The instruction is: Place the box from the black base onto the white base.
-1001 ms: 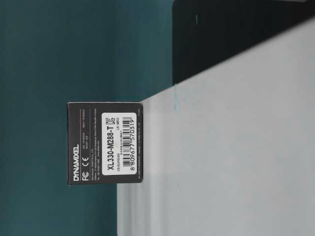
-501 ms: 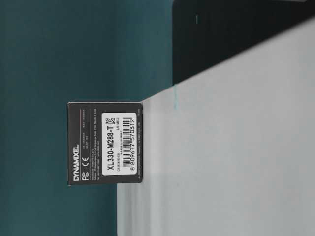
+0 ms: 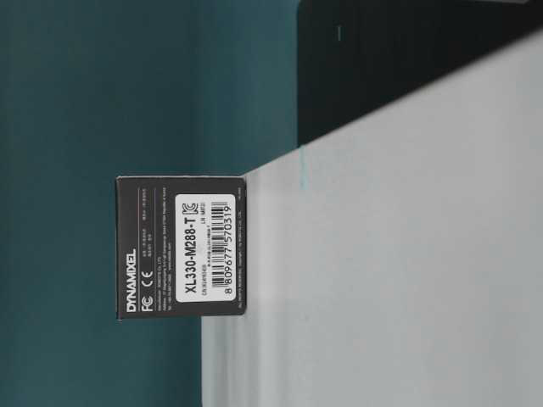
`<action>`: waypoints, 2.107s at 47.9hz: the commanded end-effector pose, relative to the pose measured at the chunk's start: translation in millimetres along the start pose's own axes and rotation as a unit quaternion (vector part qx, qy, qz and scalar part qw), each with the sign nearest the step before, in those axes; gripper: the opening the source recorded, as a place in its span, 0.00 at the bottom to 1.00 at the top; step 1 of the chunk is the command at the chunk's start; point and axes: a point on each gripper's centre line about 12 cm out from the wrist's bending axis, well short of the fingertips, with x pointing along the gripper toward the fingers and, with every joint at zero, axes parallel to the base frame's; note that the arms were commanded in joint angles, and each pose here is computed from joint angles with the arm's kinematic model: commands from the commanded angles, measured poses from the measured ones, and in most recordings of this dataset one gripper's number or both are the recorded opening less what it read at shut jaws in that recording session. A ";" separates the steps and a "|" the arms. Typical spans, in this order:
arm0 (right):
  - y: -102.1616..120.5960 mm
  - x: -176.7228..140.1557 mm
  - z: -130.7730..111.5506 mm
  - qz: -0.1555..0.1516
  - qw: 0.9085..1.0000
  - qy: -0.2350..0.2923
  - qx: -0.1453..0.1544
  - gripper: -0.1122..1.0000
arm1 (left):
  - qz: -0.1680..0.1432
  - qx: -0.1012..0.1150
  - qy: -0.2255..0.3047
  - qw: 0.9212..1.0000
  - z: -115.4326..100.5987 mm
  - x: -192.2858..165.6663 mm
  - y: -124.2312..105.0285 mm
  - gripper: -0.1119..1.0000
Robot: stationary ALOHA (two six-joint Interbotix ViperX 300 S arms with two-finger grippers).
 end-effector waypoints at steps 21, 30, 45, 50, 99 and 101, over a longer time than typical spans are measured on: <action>0.1 2.5 3.3 0.003 0.999 -0.037 -0.006 0.99 | -0.012 0.003 -0.049 0.999 12.3 -1.6 -3.4 0.04; 1.1 3.0 1.0 0.008 0.999 -0.041 -0.003 0.99 | -0.016 0.004 -0.062 0.998 9.1 3.1 -3.2 0.04; 1.8 1.7 1.5 0.008 0.998 -0.047 -0.041 0.99 | -0.019 0.005 -0.065 0.998 8.6 6.5 -4.1 0.04; 1.9 1.6 2.1 0.008 0.997 -0.049 -0.053 0.99 | -0.028 0.005 -0.079 0.996 12.4 5.6 -7.1 0.04; 2.0 -4.4 1.0 0.011 0.996 -0.069 -0.053 0.99 | -0.035 0.134 -0.022 0.990 10.2 -25.1 -14.0 0.04; 1.8 -4.1 0.0 0.011 0.996 -0.067 -0.053 0.99 | -0.035 0.134 -0.024 0.990 12.1 -31.0 -13.9 0.04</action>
